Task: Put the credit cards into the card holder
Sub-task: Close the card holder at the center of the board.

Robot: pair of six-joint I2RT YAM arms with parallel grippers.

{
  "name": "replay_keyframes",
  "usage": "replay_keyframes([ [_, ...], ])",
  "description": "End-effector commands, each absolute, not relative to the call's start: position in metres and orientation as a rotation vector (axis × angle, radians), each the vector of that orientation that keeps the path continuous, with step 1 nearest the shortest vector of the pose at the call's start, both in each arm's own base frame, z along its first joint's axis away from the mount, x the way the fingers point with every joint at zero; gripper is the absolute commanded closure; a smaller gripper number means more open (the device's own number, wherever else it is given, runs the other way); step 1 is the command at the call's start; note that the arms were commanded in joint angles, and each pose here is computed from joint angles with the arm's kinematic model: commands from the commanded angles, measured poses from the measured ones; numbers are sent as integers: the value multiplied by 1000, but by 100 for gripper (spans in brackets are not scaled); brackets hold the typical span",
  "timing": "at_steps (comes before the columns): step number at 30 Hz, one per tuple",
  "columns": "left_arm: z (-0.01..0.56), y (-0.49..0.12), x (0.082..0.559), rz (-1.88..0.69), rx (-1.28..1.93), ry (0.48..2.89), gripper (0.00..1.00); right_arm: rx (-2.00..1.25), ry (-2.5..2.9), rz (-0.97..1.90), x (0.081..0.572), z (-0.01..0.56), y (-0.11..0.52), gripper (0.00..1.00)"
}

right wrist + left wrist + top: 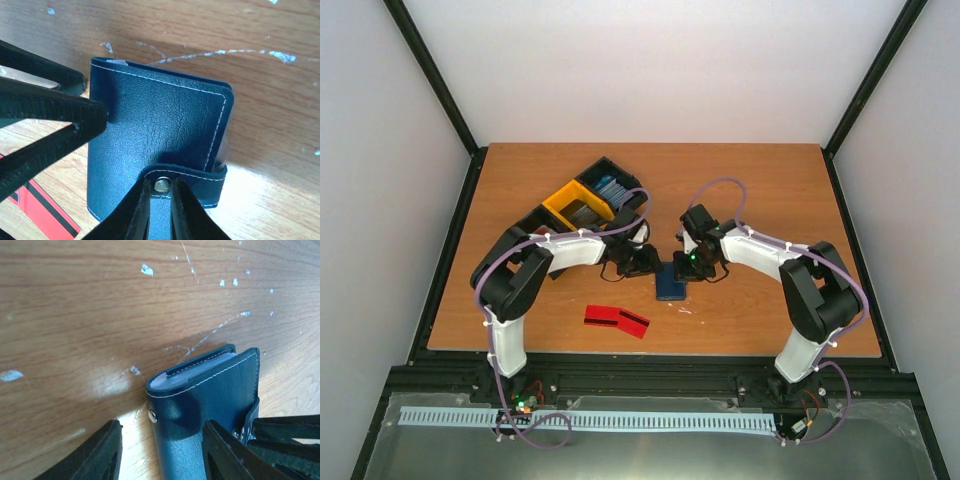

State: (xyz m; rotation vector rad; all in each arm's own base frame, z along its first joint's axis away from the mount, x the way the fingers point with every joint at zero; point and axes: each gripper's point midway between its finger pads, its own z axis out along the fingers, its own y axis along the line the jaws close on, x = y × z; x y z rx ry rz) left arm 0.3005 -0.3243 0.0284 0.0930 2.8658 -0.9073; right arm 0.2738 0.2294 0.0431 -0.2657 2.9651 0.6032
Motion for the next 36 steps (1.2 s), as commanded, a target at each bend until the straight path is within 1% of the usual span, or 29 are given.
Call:
replay_keyframes([
  [1, -9, -311, 267, -851, 94, 3050, 56, -261, 2952, 643, 275, 41, 237, 87],
  [4, -13, -315, 266, -878, 96, 3062, 59, -254, 2942, 658, 276, 41, 238, 86],
  [10, -16, -315, 266, -870, 82, 3076, 64, -220, 2938, 648, 277, 38, 236, 80],
  [13, -18, -314, 266, -862, 80, 3085, 68, -211, 2954, 634, 276, 34, 234, 80],
  [19, -21, -315, 266, -859, 89, 3092, 71, -233, 2960, 692, 272, 35, 240, 80],
  [24, -22, -316, 267, -858, 85, 3093, 72, -270, 2969, 773, 265, 38, 248, 81],
  [36, -24, -314, 267, -843, 78, 3098, 72, -330, 3011, 745, 258, 38, 244, 82],
])
